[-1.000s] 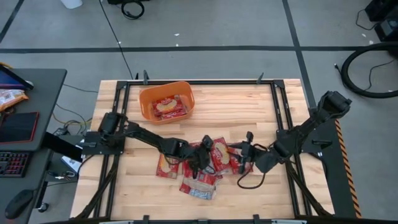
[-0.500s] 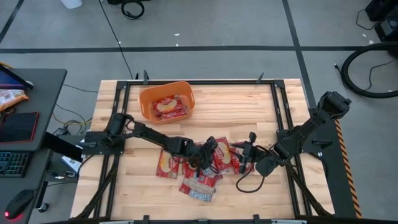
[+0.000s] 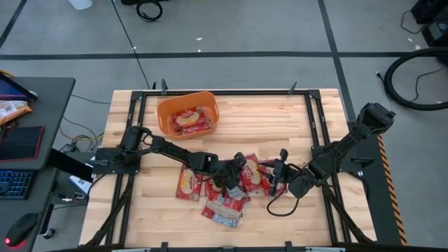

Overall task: Sort popcorn bags into baskets
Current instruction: Put the red popcorn bag into the orange bin

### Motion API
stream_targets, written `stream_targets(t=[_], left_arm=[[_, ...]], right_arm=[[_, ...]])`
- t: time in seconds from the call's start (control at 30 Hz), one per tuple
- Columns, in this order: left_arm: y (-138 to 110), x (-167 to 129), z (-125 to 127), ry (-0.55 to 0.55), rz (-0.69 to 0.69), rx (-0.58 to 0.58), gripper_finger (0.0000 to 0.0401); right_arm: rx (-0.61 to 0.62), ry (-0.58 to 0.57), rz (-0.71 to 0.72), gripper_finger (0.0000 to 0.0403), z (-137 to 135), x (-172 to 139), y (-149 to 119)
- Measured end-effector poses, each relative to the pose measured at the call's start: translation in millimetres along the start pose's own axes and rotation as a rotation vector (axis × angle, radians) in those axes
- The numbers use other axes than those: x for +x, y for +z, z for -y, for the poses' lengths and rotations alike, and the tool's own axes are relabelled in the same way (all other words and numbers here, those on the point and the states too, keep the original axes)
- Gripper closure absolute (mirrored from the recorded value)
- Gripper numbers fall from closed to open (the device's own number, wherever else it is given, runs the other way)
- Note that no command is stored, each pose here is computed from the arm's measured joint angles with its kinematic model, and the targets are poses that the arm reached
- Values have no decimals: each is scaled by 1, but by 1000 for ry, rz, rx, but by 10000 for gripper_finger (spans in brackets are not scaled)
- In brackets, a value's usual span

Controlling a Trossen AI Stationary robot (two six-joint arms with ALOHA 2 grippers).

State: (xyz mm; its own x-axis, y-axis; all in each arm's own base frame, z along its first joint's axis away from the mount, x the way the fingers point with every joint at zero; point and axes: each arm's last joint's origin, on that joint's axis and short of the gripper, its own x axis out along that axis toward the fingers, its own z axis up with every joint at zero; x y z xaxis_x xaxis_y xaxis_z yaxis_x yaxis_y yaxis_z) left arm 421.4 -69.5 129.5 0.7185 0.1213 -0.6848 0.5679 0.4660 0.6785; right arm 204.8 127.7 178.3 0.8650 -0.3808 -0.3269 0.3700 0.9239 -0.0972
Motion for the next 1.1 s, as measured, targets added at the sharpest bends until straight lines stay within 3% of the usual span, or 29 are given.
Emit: stream_targets(t=[0.3,0.7,0.8,1.1], left_arm=[[-7,5,-9,-9,15,-19,263],[-10,17,-6,-25,23,13,364],[-7,10,-8,-1,-6,-14,391],[14,-31,-34,-4,-101,-64,395]], right_arm=[[-6,7,15,278,-1,0,2],[-15,26,29,278,-3,0,5],[-17,26,27,278,-3,-1,4],[-24,28,38,278,-5,-3,4]])
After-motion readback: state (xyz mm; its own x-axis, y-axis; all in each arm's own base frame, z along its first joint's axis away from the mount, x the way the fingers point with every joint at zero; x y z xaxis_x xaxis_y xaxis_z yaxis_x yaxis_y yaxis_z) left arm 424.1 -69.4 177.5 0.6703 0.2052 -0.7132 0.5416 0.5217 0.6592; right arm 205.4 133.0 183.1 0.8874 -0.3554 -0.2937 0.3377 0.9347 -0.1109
